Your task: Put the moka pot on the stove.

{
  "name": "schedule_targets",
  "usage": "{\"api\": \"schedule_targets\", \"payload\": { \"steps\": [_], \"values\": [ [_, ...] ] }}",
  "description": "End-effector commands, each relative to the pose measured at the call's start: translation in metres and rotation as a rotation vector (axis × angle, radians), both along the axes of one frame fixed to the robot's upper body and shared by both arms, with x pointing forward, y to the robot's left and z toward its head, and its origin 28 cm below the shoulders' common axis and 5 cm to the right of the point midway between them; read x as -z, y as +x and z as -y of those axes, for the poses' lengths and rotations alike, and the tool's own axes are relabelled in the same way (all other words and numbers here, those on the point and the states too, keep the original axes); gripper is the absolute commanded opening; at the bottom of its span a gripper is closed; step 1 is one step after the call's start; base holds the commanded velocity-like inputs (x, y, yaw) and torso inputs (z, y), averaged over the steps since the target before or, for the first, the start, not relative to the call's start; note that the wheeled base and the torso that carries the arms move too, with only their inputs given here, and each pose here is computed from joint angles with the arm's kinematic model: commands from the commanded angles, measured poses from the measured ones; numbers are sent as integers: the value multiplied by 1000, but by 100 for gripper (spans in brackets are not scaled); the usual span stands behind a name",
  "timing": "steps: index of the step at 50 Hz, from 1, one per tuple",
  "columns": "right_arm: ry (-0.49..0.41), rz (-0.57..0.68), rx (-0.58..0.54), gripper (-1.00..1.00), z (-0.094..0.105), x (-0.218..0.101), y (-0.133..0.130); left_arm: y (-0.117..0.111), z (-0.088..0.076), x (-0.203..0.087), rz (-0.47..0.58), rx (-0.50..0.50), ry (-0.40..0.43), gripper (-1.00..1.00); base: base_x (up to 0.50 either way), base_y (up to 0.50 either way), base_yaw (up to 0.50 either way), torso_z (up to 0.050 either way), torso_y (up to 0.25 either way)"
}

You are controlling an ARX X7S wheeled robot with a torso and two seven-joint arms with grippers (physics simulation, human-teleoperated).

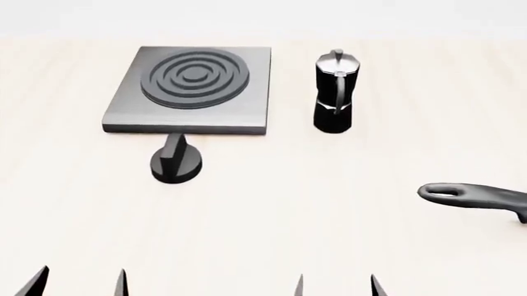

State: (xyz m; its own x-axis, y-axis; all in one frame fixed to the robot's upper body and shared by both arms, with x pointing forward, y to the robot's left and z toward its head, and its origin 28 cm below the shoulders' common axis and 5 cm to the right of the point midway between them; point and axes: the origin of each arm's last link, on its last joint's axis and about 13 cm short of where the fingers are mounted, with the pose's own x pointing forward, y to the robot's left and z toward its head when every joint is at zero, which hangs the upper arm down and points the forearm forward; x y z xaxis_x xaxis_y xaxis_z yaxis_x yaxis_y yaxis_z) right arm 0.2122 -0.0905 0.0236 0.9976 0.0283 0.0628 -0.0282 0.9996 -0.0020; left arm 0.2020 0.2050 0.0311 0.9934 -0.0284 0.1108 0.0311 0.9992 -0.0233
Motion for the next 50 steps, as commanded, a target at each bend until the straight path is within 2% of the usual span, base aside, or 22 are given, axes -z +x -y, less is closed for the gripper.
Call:
{"api": "schedule_targets", "payload": {
  "steps": [1,50],
  "values": [
    [-3,13,-3,100,-1,-3,-1,-1,-1,-2,12,0,0,100,164,0,0,0,0],
    [-21,23,-7,100,-1,-5,2,-2,-1,-2,22,13,5,100,167,0,0,0,0]
  ]
}}
